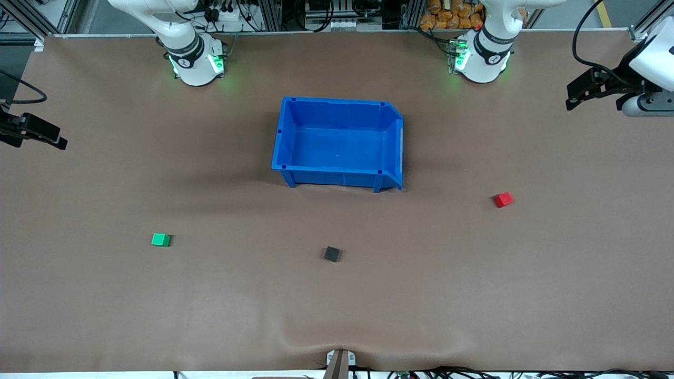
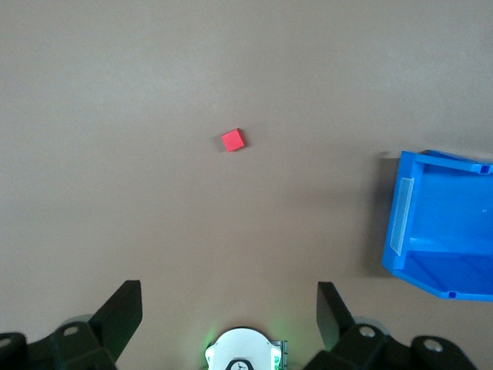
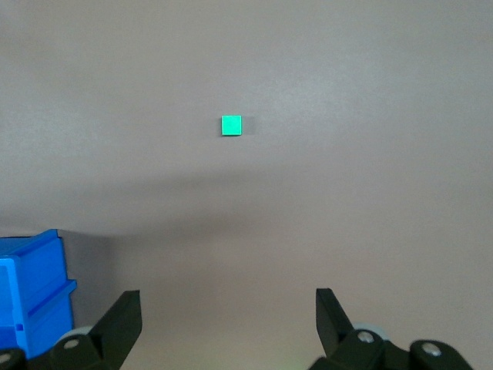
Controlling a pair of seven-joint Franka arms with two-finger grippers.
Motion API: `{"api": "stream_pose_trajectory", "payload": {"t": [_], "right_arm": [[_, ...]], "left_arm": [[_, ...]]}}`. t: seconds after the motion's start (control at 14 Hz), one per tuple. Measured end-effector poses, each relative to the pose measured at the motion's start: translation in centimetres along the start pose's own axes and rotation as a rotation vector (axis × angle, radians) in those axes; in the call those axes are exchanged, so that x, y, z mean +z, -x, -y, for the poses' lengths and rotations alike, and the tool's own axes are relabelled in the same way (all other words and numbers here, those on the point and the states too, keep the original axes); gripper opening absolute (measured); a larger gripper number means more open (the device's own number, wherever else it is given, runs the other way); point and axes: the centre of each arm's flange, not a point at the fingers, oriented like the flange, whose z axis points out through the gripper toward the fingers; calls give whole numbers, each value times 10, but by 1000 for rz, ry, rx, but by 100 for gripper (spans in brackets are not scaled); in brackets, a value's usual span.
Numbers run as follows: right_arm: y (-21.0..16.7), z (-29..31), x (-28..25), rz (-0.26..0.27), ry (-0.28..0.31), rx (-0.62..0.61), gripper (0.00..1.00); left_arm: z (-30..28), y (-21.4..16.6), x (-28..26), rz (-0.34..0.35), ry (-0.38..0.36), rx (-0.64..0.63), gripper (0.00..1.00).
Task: Attach green and red cubes to black cube
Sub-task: 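Move the left gripper out from rest toward the red cube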
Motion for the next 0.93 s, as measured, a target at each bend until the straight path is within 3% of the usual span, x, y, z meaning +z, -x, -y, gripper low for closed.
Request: {"api": "stream_pose_trajectory", "payload": {"t": [0.43,0.93], "right_arm": [[0,0,0,0,0,0,100],[0,1,0,0,0,-1,100]], "left_arm": [[11,-4,5,11,1,-21,100],[5,-18,37,84,-2,-13,100]]}}
